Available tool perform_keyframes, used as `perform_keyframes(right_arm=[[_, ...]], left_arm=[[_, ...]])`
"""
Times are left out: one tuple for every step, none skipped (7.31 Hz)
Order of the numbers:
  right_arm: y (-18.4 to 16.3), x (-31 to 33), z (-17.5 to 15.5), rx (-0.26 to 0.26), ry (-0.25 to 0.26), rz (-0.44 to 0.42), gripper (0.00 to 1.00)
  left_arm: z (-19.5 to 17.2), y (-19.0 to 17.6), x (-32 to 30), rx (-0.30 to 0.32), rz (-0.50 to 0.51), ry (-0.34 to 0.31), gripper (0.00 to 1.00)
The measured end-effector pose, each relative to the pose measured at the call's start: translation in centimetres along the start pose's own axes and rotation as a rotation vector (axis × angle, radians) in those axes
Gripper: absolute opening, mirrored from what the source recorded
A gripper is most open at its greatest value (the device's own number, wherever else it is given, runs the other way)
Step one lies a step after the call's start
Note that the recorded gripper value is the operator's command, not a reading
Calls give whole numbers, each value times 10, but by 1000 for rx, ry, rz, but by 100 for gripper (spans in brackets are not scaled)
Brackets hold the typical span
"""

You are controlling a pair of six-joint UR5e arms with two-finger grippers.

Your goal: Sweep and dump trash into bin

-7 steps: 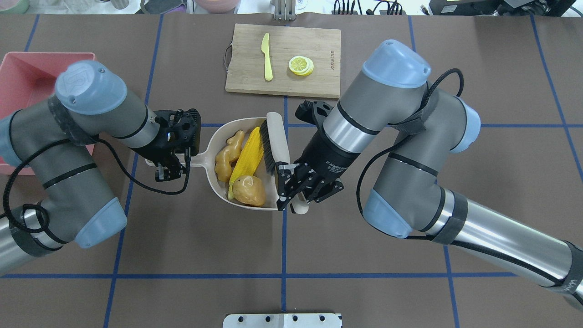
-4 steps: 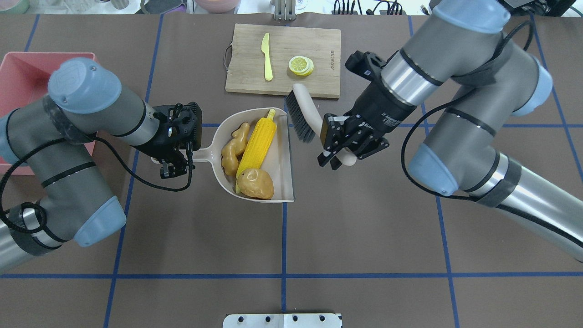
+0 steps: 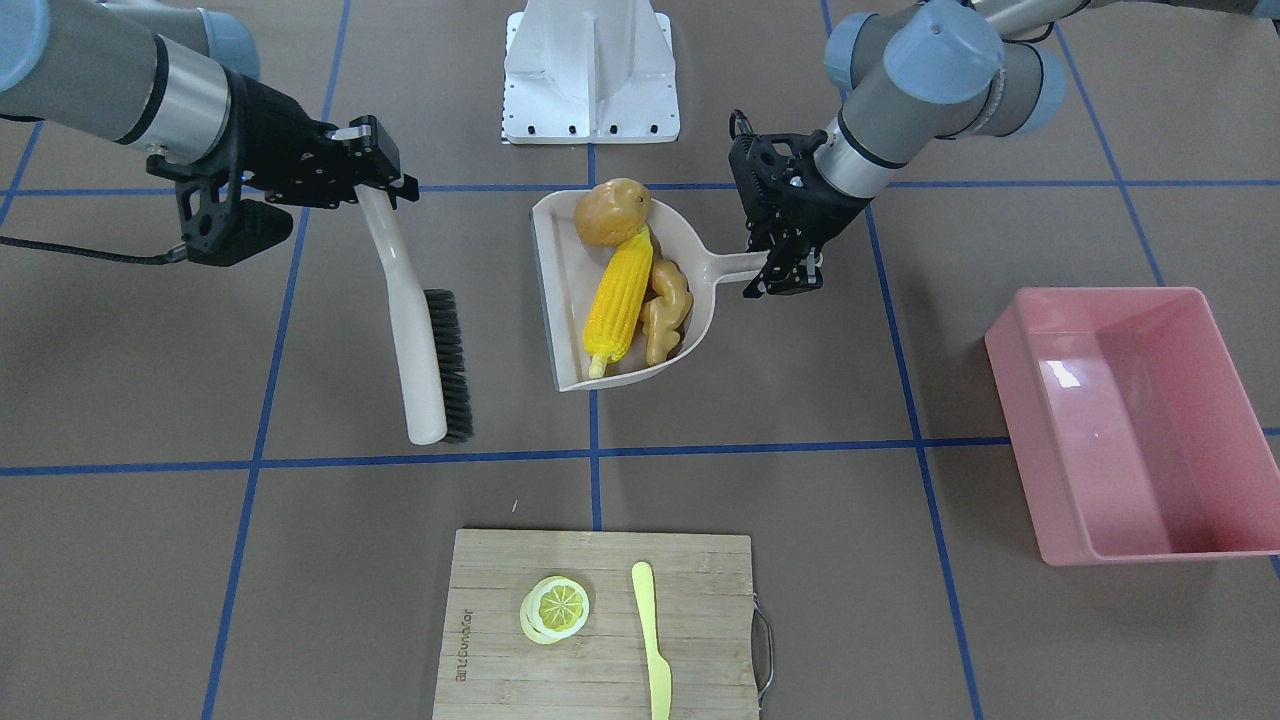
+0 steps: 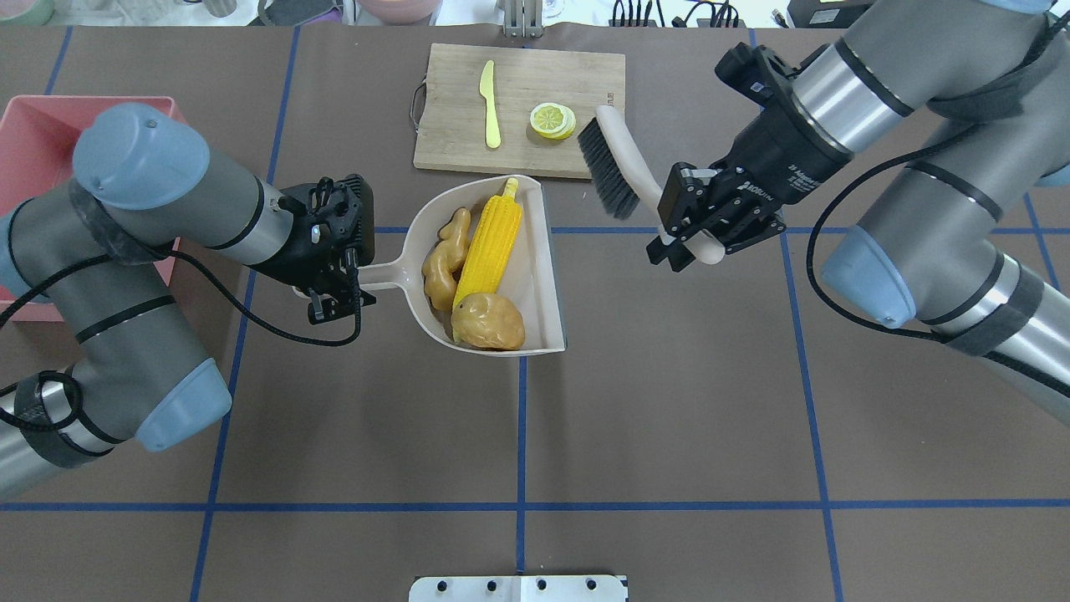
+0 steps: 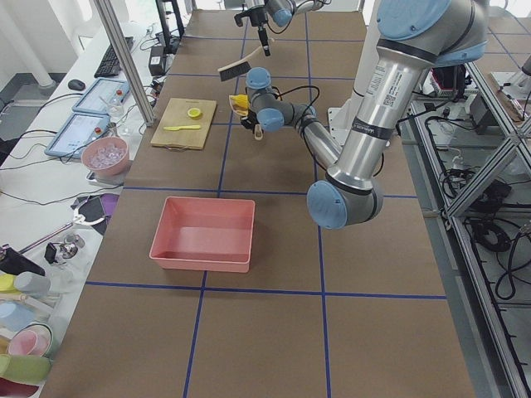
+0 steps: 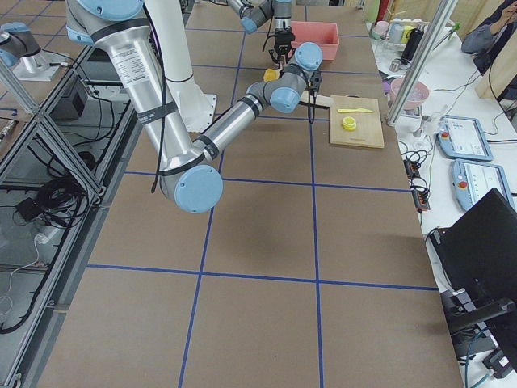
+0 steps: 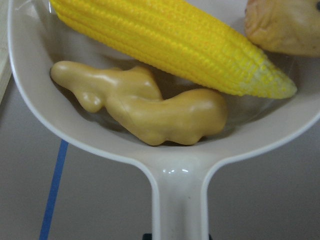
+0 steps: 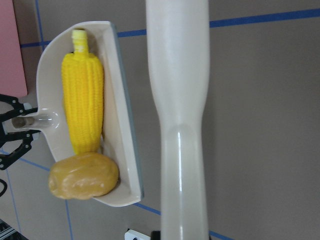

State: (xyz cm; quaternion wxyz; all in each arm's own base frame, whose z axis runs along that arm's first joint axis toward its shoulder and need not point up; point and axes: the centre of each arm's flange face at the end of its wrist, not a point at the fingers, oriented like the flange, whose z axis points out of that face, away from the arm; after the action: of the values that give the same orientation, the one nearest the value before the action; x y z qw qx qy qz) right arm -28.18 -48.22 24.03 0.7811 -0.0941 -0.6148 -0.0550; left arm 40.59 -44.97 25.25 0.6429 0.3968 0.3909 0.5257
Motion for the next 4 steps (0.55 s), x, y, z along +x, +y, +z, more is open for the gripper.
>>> perform_keyframes(right_arm=[[-2, 32, -10, 21, 19, -10, 0], [-3, 66, -20, 46, 46, -22, 0], [-1, 100, -27, 74, 81, -32, 0], [10, 139, -31, 105, 135, -50, 0]], left_arm=[[-4, -4, 1, 48, -26, -8, 0], [-10, -6, -2, 87, -48, -19, 0], [-18, -6, -9, 114, -64, -37, 0], [-33, -2, -22, 139, -97, -67, 0]])
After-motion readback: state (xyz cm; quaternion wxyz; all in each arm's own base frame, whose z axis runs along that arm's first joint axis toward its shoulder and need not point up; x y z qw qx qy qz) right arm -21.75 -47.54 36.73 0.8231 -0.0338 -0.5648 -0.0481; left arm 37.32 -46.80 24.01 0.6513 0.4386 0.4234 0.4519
